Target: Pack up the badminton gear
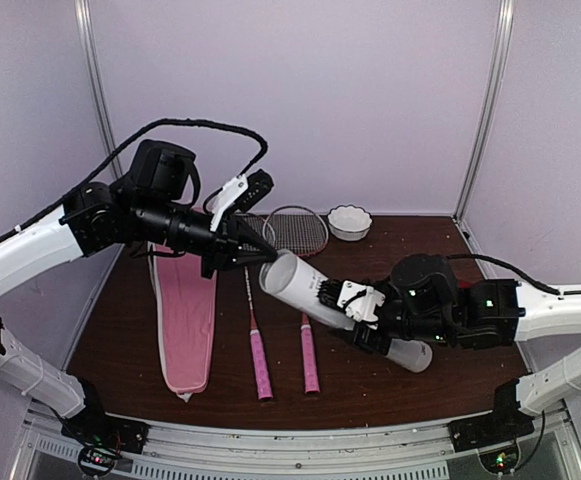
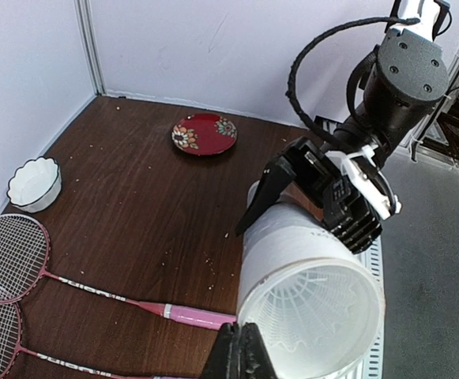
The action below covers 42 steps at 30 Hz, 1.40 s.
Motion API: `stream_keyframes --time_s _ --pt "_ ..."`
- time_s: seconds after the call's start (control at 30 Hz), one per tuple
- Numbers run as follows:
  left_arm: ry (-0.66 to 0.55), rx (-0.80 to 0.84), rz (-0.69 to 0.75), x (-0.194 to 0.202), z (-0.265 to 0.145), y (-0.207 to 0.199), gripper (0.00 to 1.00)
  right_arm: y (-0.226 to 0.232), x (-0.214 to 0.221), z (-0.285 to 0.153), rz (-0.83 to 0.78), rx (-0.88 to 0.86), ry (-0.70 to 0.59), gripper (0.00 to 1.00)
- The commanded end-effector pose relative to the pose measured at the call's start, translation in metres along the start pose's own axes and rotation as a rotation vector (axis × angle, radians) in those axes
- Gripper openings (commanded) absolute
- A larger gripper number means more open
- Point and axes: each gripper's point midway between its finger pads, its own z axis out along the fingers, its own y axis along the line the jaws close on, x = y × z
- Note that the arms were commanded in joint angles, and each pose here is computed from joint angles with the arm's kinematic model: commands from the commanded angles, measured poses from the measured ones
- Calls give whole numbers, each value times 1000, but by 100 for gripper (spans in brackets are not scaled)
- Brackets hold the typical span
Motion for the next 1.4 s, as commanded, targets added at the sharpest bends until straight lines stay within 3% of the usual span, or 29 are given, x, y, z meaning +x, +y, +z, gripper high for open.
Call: stream_keyframes --time_s 0.0,0.4,0.43,0.63,0.73,1.07,1.37 --pt "-74 53 31 -15 3 -11 0 -15 -21 -11 45 61 -78 22" --pt "-36 49 27 -6 16 -9 0 -19 -21 -14 49 79 -85 21" --pt "-22 41 24 -4 18 -7 2 -19 -21 -15 50 81 -87 21" --pt "13 4 22 2 21 0 33 -22 -21 -17 56 95 -91 21" --pt "17 6 29 2 22 -2 41 -23 -20 -17 58 98 -89 21" --pt "57 40 31 10 35 -7 49 -22 -24 -18 44 93 -97 21" --pt "88 139 7 23 60 -11 51 -18 -35 -29 8 59 -149 20"
